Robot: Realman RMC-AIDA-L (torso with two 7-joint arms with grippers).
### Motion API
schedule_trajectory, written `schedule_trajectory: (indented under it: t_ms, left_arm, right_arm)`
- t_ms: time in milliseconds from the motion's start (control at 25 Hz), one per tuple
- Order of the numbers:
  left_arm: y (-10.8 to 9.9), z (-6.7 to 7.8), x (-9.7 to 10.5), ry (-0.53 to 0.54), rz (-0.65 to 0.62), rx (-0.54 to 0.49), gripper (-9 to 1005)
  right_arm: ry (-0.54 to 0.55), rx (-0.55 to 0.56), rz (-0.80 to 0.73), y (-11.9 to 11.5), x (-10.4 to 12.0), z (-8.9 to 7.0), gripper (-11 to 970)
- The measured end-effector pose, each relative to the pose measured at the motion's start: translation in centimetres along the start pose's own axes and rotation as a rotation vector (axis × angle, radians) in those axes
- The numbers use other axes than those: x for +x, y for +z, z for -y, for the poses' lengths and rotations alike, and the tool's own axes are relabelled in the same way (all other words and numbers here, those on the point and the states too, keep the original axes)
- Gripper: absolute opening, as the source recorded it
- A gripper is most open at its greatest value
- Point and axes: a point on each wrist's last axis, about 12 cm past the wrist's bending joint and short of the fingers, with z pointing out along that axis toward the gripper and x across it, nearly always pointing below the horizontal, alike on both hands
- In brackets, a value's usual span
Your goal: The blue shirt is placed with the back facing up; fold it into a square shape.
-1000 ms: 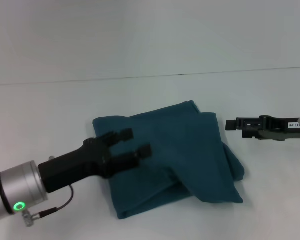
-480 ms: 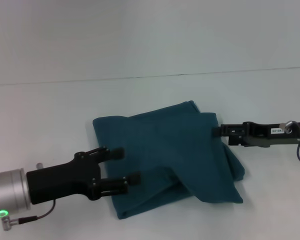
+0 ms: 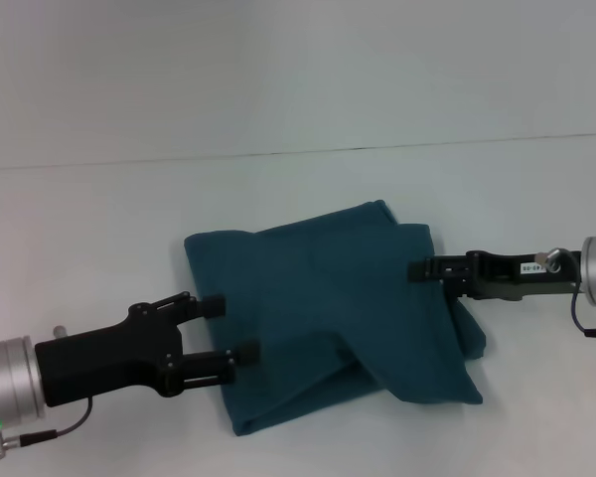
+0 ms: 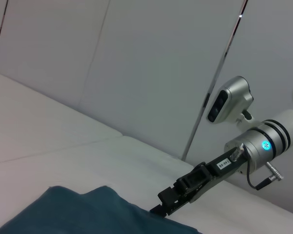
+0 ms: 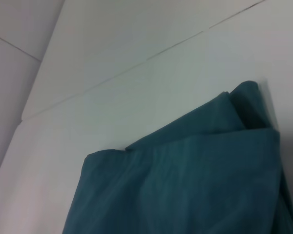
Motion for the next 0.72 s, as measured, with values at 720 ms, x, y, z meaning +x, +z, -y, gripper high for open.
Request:
schedule_trajectory:
  t_ms: [720]
  left_arm:
    - [0.1,-0.2,0.0,0.006,-0.008,-0.012,895]
  right_arm:
    - [-0.003,0.026,0.006,1.3,0.3,-0.3,892]
